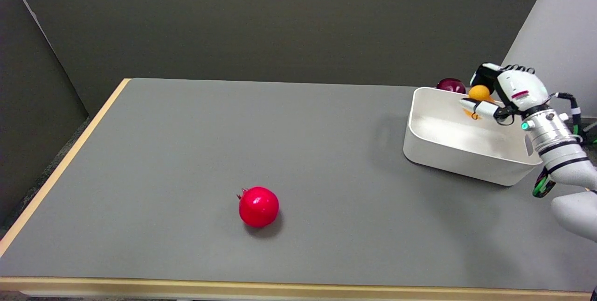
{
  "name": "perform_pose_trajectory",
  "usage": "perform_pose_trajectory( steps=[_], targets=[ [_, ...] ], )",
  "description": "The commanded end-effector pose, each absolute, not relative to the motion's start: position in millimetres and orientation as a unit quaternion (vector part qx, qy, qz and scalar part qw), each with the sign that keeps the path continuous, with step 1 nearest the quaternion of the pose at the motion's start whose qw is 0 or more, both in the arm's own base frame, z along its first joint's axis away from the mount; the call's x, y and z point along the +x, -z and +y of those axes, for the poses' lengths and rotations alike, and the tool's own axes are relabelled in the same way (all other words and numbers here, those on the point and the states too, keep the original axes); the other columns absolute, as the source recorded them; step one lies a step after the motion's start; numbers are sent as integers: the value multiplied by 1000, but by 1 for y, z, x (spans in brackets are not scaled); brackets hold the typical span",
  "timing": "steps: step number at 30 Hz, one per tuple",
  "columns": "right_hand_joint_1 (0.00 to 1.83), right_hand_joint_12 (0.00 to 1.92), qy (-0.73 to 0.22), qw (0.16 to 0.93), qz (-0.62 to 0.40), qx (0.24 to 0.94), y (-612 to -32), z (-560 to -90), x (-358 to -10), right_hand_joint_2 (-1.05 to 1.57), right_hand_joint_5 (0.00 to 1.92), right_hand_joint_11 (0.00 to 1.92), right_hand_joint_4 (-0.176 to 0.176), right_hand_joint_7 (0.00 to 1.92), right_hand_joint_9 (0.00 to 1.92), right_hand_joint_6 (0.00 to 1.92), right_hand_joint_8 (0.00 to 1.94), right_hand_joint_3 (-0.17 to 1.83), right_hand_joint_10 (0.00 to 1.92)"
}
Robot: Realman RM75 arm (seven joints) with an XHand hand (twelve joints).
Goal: Place the yellow duck into the white box.
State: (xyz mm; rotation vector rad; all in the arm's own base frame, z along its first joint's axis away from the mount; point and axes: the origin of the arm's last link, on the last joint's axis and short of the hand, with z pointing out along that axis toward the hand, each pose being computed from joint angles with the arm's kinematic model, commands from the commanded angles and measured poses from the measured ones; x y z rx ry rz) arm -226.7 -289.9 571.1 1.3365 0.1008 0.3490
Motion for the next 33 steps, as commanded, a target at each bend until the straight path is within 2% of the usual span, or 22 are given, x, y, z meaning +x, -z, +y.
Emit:
perform_pose_trajectory(
  steps=[1, 2, 4, 6, 7, 9, 11, 13, 15, 17, 19, 21, 23, 24, 26, 30, 33],
  targets=[
    [956, 1639, -258, 786, -61, 559, -564, -291, -263, 996, 412, 323, -92, 628, 547, 1088, 1008, 393, 1093],
    [628, 1265, -268, 784, -62, 556, -564, -290, -261, 650, 215, 100, -4, 291, 217, 513, 528, 890, 809],
    [692, 974, -290, 780, -61, 551, -563, -287, -257, 578, 103, 22, 12, 58, 21, 474, 387, 983, 561],
    [524, 804, -326, 779, -69, 531, -566, -278, -256, 558, 56, 2, 0, 7, -1, 387, 147, 930, 250],
    [489, 746, -344, 779, -75, 519, -568, -274, -257, 556, 47, -1, -5, 1, -1, 356, 78, 917, 154],
    [504, 660, -401, 771, -91, 487, -573, -262, -261, 568, 46, -1, -12, -1, -1, 322, 29, 900, 56],
    [447, 600, -469, 748, -102, 458, -577, -252, -263, 621, 54, -1, -6, -1, -1, 276, 0, 775, 1],
    [416, 529, -556, 699, -96, 439, -577, -241, -258, 620, 55, -1, 25, -1, -1, 269, -1, 750, -1],
    [388, 377, -613, 644, -75, 451, -570, -236, -243, 603, 54, -1, 48, -1, -1, 268, -1, 731, -1],
    [370, 336, -668, 560, -54, 487, -553, -237, -216, 612, 51, -1, 52, -1, -1, 269, -1, 728, -1],
    [302, 342, -697, 488, -49, 524, -532, -241, -192, 578, 47, -1, 32, -1, -1, 249, -1, 880, -1],
    [336, 446, -717, 406, -58, 563, -504, -245, -166, 577, 46, -1, 13, -1, -1, 228, 52, 922, 9],
    [266, 564, -722, 349, -71, 594, -476, -246, -149, 654, 30, -1, -4, -1, -1, 261, 142, 796, 116],
    [231, 608, -722, 332, -74, 603, -467, -246, -144, 690, 23, -1, -11, -1, -1, 278, 178, 736, 165],
    [227, 623, -723, 302, -79, 616, -450, -241, -139, 695, 21, -1, -16, -1, -1, 280, 191, 738, 188],
    [234, 612, -739, 283, -77, 606, -447, -225, -148, 700, 22, -1, -26, -1, -1, 279, 196, 742, 190],
    [214, 636, -752, 253, -93, 601, -446, -215, -153, 643, 25, -1, -20, -1, -1, 264, 199, 855, 204]
  ],
)
